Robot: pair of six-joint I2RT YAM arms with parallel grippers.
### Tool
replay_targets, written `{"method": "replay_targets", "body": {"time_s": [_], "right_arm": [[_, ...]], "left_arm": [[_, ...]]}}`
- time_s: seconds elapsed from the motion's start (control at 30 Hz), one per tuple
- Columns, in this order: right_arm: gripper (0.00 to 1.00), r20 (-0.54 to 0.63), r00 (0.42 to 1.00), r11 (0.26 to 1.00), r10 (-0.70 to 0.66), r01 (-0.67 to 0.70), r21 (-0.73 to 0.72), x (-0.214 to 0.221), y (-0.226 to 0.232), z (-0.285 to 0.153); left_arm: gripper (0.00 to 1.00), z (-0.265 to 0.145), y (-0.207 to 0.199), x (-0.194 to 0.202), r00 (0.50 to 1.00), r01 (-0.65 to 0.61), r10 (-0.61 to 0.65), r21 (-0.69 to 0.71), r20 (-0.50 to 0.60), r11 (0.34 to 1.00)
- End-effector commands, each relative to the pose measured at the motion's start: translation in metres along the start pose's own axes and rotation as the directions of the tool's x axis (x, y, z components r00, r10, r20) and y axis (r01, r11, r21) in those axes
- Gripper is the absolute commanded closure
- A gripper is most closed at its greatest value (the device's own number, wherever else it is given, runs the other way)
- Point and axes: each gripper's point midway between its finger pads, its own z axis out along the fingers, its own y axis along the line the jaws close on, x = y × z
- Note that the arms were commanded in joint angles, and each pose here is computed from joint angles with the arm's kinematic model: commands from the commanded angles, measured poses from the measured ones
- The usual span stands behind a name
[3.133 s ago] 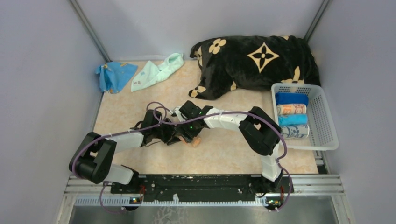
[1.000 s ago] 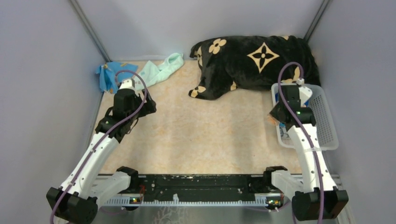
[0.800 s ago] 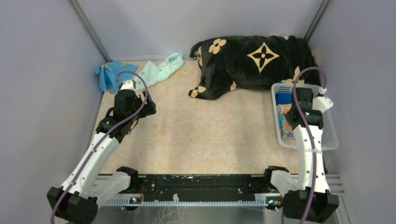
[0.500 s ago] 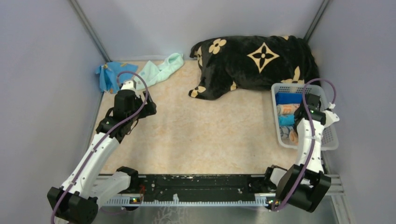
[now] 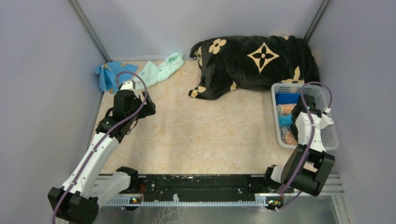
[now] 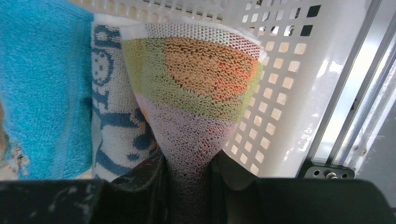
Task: Roll the towels
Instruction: Place the towel in the bin.
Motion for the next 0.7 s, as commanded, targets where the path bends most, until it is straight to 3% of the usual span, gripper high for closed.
{"method": "replay_targets", "body": {"time_s": [0.0, 0.37, 0.67], "right_arm": [[0.93, -0.002, 0.999, 0.998, 0.052, -0.052, -0.019, 0.005, 0.008, 0.013], [0.99, -0.052, 0.996, 0.979, 0.069, -0.077, -0.191, 0.034, 0.034, 0.035], [0.93, -0.141, 0.989, 0.988, 0.043, -0.063, -0.143, 0.061, 0.033, 0.054]], "left_arm": [[0.11, 0.0, -0.001, -0.005, 1.0, 0.008, -0.008, 0.013, 0.023, 1.0], [0.11, 0.002, 0.002, -0.004, 1.0, 0.016, -0.016, 0.007, 0.016, 1.0], [0.11, 0.003, 0.004, -0.003, 1.0, 0.026, -0.026, 0.006, 0.012, 1.0]]}}
